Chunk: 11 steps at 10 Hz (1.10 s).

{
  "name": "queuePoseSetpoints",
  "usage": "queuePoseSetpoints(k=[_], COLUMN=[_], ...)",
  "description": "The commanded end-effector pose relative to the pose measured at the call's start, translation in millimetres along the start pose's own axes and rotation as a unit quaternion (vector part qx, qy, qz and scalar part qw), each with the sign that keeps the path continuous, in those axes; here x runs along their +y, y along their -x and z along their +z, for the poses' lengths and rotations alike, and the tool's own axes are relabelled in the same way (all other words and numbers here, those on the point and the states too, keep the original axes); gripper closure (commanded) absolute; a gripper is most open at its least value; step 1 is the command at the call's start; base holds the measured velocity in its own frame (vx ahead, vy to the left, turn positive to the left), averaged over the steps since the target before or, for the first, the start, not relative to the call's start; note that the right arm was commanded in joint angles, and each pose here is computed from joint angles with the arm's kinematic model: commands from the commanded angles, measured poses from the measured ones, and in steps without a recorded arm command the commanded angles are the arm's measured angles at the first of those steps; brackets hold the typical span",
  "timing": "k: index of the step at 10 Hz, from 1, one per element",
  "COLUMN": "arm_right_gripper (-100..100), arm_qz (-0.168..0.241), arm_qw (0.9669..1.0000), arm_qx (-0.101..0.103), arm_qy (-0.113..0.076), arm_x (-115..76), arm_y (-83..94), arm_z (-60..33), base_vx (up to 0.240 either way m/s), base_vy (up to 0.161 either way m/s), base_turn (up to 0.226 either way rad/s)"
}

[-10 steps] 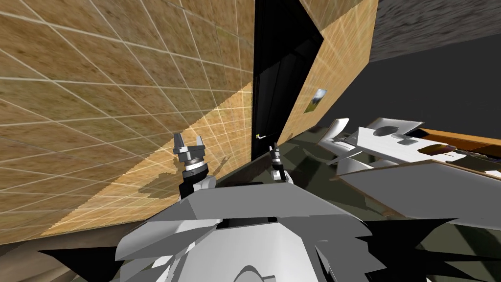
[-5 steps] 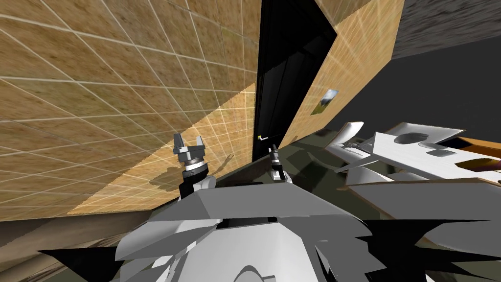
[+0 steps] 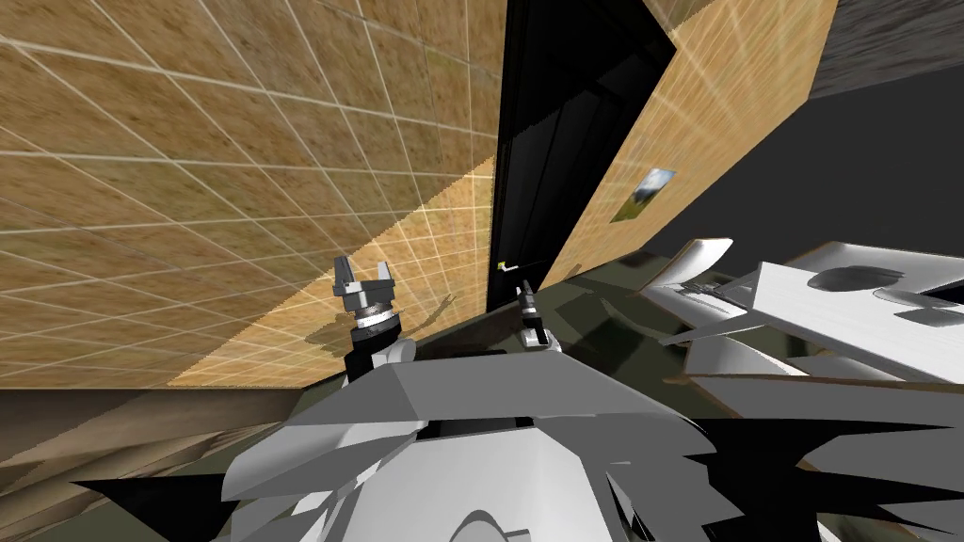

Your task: Pull the door open

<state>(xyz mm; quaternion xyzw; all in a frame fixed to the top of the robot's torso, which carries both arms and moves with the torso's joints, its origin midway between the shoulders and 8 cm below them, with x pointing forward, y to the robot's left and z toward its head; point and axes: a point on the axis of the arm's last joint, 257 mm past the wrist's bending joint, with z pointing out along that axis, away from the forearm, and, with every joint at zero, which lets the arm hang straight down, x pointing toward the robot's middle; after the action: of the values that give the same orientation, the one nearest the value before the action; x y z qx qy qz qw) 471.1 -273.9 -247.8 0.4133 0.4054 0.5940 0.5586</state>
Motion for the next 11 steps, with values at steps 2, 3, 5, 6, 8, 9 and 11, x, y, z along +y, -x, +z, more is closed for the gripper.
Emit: queuePoseSetpoints(k=[2,3,5,6,8,9,11], arm_right_gripper=[-100,-100,-100,-100,-100,-100,-100], arm_qz=[-0.001,-0.002,-0.003,-0.004,-0.005,-0.006,-0.007], arm_qw=[0.9999,0.9997,0.9994,0.9992,0.9987,0.9984,0.9976], arm_qx=[0.000,0.000,0.000,0.001,0.000,0.000,-0.001], arm_qy=[-0.015,-0.024,-0.034,-0.040,-0.050,-0.057,-0.069], arm_x=[-14.9,-24.1,-33.1,-39.4,-48.4,-54.8,-65.1], arm_y=[2.6,4.8,7.1,8.9,11.4,13.5,16.7], arm_z=[-1.6,-3.0,-4.5,-4.8,-7.0,-7.8,-11.5], base_vx=[0.044,0.024,0.018,0.045,0.017,0.032,0.032], base_vy=[-0.084,-0.072,-0.057,-0.095,-0.074,-0.097,-0.096], base_turn=[0.142,0.076,0.104,0.191,0.078,0.178,0.139])
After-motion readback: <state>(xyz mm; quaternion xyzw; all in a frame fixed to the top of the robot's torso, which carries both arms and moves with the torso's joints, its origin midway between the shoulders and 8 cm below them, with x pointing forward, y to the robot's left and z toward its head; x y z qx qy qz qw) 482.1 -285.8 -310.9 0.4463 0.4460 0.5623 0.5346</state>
